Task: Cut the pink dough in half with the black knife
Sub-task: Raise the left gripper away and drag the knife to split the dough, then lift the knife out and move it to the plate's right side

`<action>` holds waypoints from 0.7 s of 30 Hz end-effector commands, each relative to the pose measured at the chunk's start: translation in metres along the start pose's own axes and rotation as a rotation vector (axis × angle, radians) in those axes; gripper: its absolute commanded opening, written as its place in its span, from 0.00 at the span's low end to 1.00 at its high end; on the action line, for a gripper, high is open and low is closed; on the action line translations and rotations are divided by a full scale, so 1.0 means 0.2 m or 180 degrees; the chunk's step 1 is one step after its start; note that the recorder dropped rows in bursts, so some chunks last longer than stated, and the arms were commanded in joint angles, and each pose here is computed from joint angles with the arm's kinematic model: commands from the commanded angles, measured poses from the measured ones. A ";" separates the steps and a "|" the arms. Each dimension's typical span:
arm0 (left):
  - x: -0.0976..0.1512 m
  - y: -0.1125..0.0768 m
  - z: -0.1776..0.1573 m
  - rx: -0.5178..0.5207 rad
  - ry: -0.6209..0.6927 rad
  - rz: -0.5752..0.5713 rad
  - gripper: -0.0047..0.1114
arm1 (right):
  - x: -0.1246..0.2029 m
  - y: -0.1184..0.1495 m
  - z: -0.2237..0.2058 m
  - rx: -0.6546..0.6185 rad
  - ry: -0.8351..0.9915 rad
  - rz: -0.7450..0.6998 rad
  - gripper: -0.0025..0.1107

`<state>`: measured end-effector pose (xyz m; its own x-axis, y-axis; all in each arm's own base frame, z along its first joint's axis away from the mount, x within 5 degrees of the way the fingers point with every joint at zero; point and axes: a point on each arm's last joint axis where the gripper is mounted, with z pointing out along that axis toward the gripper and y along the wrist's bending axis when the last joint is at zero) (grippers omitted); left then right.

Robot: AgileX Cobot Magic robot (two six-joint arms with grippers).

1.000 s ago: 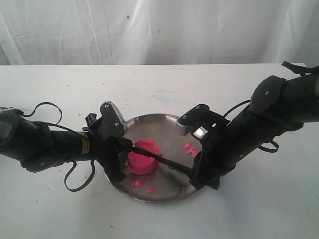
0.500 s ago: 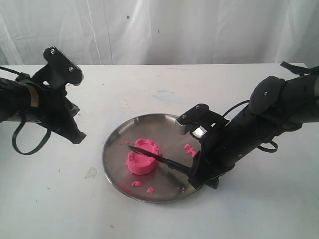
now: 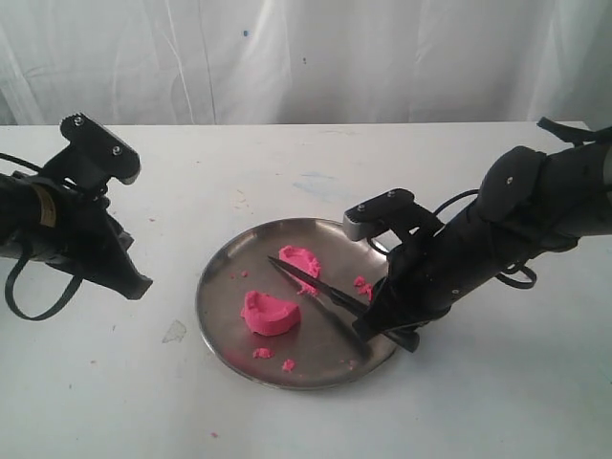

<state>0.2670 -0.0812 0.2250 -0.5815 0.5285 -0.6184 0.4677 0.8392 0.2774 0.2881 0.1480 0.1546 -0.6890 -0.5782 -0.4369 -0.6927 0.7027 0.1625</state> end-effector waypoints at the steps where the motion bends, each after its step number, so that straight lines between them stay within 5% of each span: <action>1: 0.00 0.00 -0.01 0.0007 -0.0054 -0.0074 0.04 | 0.01 0.00 0.00 -0.0022 0.0019 0.0059 0.02; 21: 0.00 0.00 -0.01 0.0019 -0.0054 -0.0118 0.04 | 0.01 0.13 -0.05 -0.0953 0.0279 -0.0359 0.02</action>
<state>0.2675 -0.0823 0.2254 -0.5756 0.5136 -0.6363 0.4622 0.8462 0.2650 0.2695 0.1580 0.1624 -0.6375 -0.6752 -0.3711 -0.7696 0.5361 0.3468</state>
